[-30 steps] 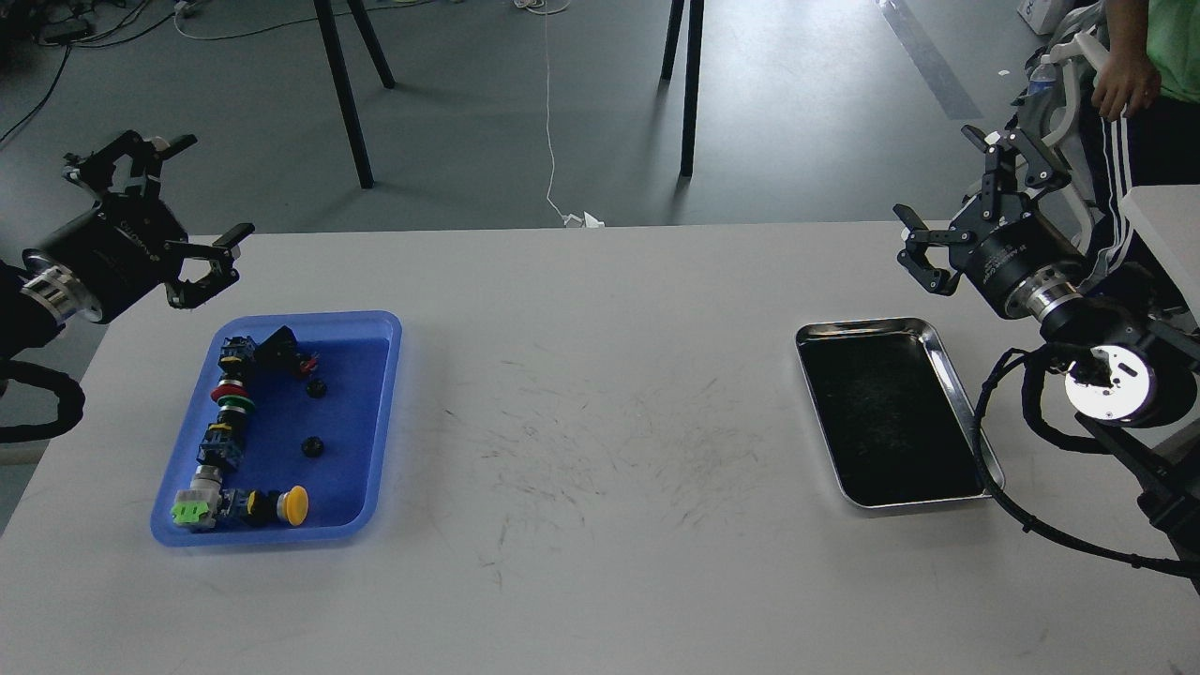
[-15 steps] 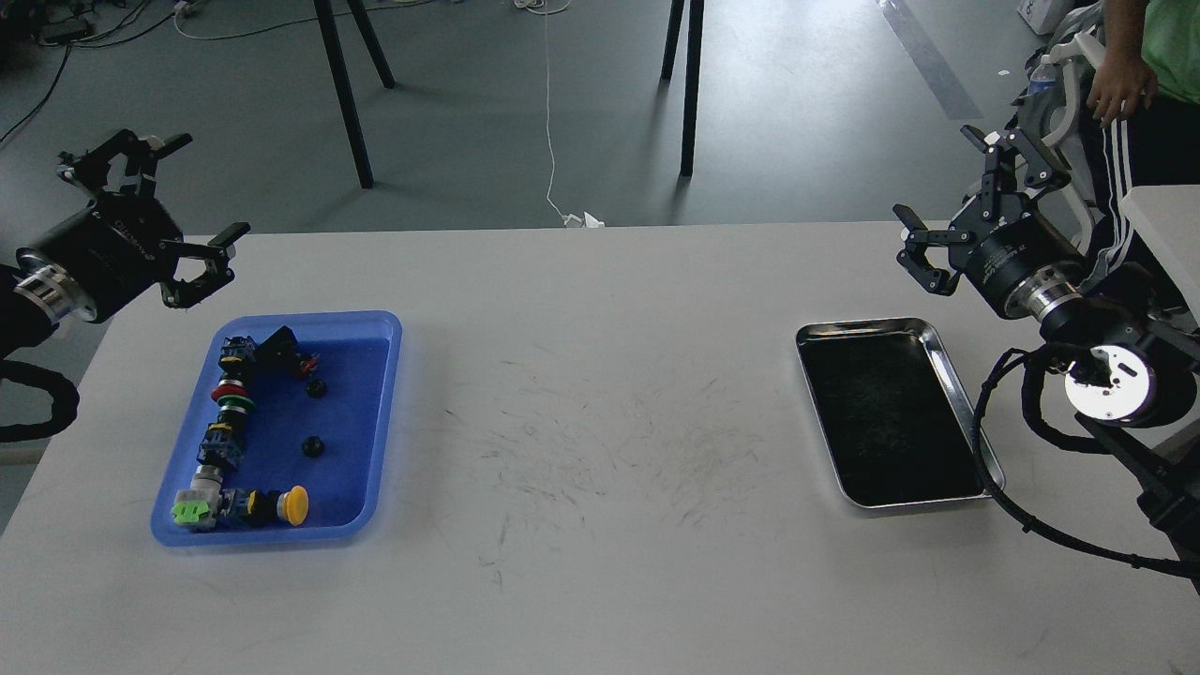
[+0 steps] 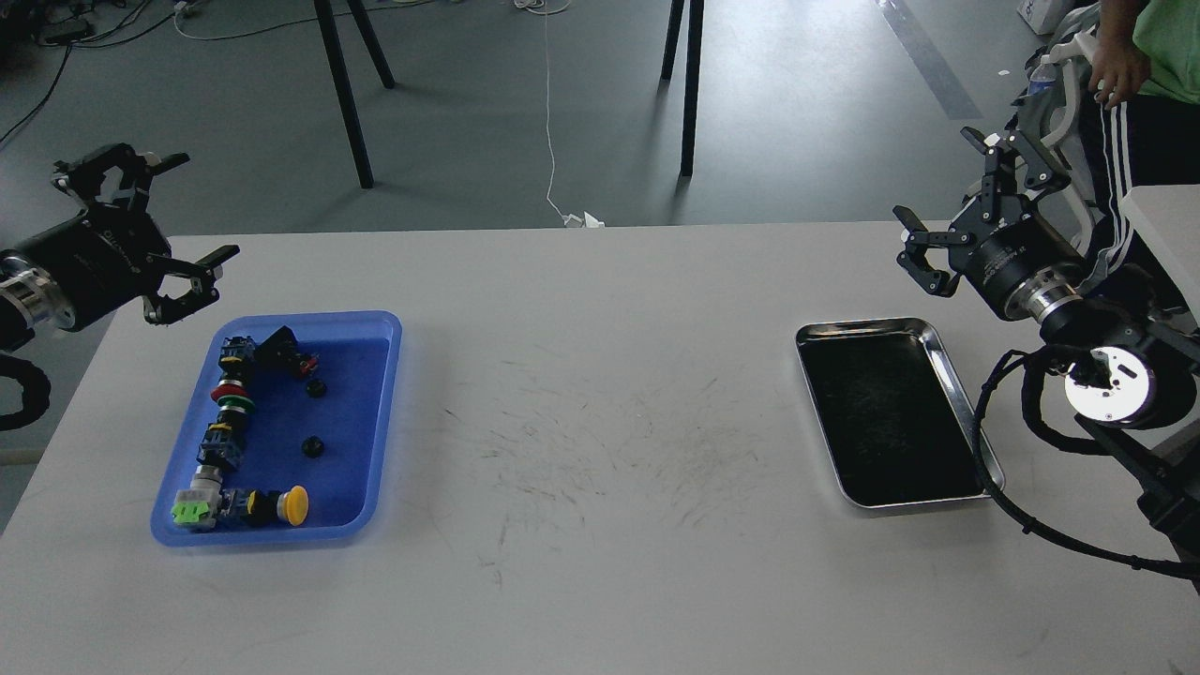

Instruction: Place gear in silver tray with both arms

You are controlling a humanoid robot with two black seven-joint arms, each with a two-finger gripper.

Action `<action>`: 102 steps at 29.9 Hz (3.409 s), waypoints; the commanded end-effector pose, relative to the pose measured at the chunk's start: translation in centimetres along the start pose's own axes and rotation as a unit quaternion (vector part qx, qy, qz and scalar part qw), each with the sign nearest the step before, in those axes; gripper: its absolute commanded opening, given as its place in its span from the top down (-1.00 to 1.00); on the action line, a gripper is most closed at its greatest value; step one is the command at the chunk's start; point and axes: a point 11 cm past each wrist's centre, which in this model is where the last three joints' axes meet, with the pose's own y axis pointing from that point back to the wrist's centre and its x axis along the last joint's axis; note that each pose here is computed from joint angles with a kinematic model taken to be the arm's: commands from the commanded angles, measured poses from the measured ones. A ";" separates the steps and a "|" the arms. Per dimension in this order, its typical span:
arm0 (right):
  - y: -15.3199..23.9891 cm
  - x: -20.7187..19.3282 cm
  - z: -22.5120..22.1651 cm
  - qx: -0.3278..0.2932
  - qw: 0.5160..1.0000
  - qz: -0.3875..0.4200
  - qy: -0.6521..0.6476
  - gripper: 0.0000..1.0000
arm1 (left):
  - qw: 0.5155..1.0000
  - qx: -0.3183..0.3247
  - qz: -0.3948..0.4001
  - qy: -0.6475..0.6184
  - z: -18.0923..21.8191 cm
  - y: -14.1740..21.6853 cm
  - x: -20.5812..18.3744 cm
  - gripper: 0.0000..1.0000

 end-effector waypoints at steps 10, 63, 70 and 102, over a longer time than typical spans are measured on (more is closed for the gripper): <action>0.3 0.3 0.0 -0.001 1.000 0.003 0.002 -0.97 | 0.999 -0.030 0.002 0.017 1.6 0.5 0.4 -0.96; 1.5 1.4 0.0 -0.007 1.000 0.013 0.007 -0.97 | 0.943 -0.310 0.061 -0.100 5.5 1.6 -0.9 -0.99; 1.5 1.4 0.0 -0.007 1.000 0.013 0.007 -0.97 | 0.957 -0.277 -0.012 -0.081 2.9 2.4 -1.2 -0.99; 1.6 1.4 0.1 -0.010 1.000 0.015 0.008 -0.97 | 0.954 -0.257 0.152 0.025 3.0 3.0 0.6 -0.99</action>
